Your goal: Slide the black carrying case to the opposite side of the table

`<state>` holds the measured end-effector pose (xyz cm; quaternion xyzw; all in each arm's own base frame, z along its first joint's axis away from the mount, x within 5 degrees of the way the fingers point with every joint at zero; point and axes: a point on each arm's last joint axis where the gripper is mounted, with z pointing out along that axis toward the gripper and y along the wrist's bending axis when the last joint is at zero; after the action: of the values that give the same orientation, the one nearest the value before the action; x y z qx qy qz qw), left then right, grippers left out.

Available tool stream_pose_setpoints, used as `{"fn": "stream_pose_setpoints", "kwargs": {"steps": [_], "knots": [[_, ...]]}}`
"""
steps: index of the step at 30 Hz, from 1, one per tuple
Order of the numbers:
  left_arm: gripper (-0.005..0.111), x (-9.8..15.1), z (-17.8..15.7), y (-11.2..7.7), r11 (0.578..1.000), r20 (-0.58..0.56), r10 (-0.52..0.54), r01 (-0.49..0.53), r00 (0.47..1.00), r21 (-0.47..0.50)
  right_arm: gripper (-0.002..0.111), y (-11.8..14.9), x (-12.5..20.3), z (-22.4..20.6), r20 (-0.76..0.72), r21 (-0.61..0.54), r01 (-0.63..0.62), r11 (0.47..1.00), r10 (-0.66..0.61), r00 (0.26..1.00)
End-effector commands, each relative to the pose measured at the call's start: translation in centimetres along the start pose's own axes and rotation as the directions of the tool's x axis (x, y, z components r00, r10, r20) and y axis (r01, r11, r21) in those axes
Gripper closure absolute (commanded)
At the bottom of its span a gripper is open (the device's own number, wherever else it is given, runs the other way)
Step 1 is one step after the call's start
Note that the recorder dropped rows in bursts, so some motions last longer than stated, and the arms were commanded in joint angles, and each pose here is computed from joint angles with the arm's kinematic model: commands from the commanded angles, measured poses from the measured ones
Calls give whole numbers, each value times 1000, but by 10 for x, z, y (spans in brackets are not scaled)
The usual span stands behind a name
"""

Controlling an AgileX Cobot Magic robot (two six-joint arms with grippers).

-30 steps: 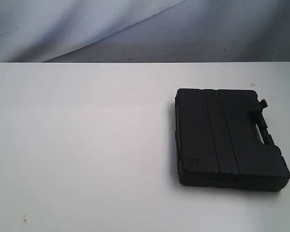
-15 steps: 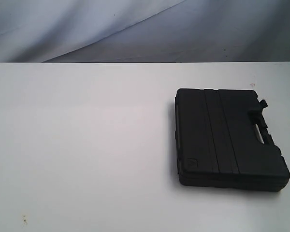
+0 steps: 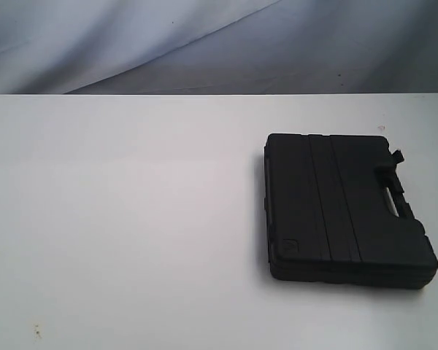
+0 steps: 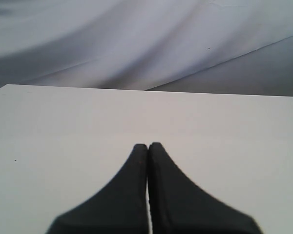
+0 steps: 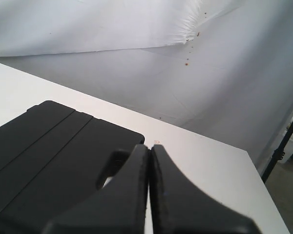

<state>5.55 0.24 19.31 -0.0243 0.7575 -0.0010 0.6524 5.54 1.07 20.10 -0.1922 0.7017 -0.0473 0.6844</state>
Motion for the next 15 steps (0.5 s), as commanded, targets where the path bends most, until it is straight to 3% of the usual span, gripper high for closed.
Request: {"fn": "stream_pose_setpoints", "kwargs": {"steps": [1, 15], "knots": [[107, 1, 0, 0, 1000, 5, 0, 0, 1000, 5, 108, 0, 0, 0, 7, 3, 3, 1000, -3, 1000], [107, 1, 0, 0, 1000, 5, -1, 0, 1000, 5, 108, 0, 0, 0, 7, 2, -1, 1000, 1, 1000]]}}
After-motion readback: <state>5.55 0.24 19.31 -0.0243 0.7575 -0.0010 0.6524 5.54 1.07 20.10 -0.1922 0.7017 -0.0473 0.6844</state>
